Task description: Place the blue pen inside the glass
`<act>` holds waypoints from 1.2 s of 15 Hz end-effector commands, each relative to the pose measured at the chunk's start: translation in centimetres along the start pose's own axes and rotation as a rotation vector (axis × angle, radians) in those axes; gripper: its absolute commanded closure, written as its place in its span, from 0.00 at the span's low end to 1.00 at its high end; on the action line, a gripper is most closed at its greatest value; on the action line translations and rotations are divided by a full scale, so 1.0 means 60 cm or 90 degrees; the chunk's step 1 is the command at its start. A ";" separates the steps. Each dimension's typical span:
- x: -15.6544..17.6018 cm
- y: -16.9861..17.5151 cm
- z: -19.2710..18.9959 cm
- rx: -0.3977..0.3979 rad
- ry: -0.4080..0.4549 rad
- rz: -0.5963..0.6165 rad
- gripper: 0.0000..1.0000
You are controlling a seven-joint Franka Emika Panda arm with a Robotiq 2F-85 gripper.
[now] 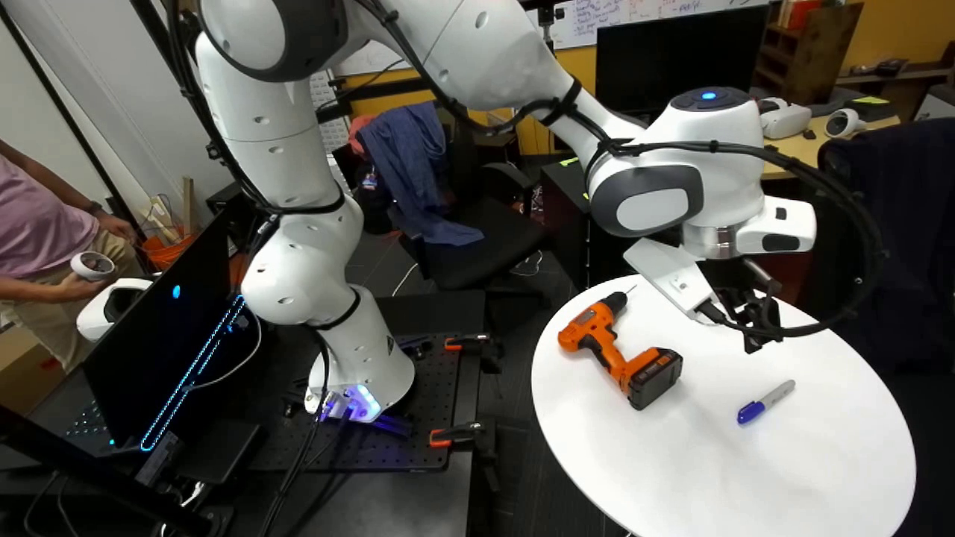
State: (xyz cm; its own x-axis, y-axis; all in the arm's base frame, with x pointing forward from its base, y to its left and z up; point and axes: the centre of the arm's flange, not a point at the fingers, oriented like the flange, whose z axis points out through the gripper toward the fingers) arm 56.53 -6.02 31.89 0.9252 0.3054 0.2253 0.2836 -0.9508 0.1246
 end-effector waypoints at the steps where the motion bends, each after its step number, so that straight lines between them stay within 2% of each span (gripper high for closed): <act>1: 0.029 0.028 0.050 -0.009 -0.025 -0.010 0.00; 3: 0.028 0.027 0.072 -0.010 -0.043 -0.019 0.00; 4: 0.008 0.020 0.055 -0.006 -0.028 -0.011 0.00; 6: 0.006 0.019 0.070 -0.004 -0.036 -0.013 0.00; 12: 0.004 0.022 0.069 -0.002 -0.031 -0.013 0.00; 18: 0.021 0.021 0.095 0.017 -0.021 -0.036 0.00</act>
State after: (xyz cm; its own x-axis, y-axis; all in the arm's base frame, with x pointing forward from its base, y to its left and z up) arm 58.28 -7.15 27.43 0.9324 0.3213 0.1653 0.3043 -0.9449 0.1204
